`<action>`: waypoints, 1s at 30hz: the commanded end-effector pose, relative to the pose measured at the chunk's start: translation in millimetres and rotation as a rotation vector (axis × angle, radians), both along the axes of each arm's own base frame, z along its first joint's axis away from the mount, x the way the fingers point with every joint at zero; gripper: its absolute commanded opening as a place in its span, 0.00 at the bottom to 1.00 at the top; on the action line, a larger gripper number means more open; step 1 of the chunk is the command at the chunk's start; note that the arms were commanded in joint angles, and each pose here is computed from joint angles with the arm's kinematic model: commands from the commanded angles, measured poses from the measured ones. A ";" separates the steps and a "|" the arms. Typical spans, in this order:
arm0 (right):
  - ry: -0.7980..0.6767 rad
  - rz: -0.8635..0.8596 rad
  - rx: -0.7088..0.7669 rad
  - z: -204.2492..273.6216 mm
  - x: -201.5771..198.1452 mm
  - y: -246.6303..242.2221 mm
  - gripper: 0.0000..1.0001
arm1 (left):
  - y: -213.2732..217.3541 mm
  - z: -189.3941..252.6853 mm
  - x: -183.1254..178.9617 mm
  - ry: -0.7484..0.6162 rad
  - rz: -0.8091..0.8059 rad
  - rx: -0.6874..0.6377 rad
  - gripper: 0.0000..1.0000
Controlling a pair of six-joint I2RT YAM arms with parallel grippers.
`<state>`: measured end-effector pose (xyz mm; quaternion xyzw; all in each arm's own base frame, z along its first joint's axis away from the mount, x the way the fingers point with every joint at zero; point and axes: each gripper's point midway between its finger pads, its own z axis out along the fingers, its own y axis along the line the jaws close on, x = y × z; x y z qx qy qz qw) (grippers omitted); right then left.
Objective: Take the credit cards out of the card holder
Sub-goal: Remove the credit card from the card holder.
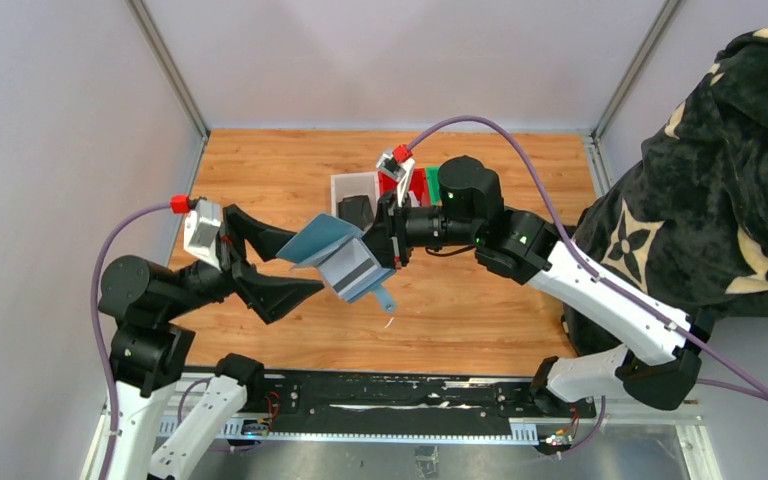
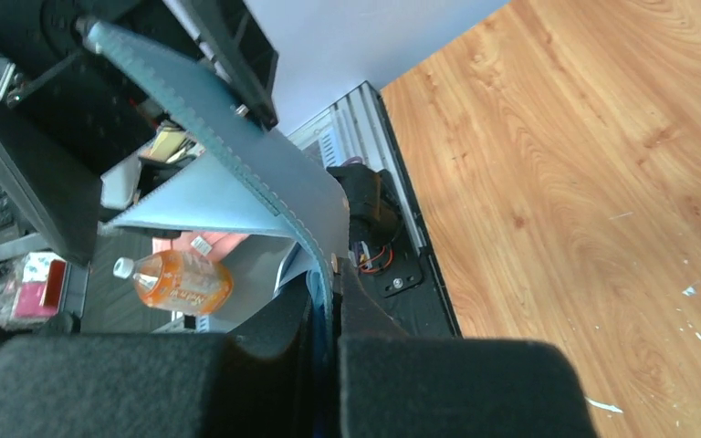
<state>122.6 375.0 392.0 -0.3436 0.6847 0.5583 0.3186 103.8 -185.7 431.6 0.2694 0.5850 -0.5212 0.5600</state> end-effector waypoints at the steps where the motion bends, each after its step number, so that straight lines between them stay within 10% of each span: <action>1: 0.030 -0.103 -0.019 4.2 19.6 3.2 0.00 | 7.7 -25.4 5.5 -0.213 0.062 0.128 0.96; 8: 0.045 -0.045 0.025 8.9 14.6 18.3 0.00 | 24.1 -59.9 41.9 -0.292 0.223 0.298 0.86; 13: -0.021 0.008 0.104 9.8 2.5 12.3 0.00 | 32.6 -42.0 51.6 -0.305 0.325 0.234 0.62; 20: -0.121 0.088 0.225 18.1 -15.2 2.4 0.00 | 21.5 -17.7 31.5 -0.256 0.236 0.102 0.23; 30: -0.222 0.119 0.284 15.9 -21.1 -2.0 0.00 | -1.8 0.5 -4.5 -0.095 -0.029 -0.007 0.00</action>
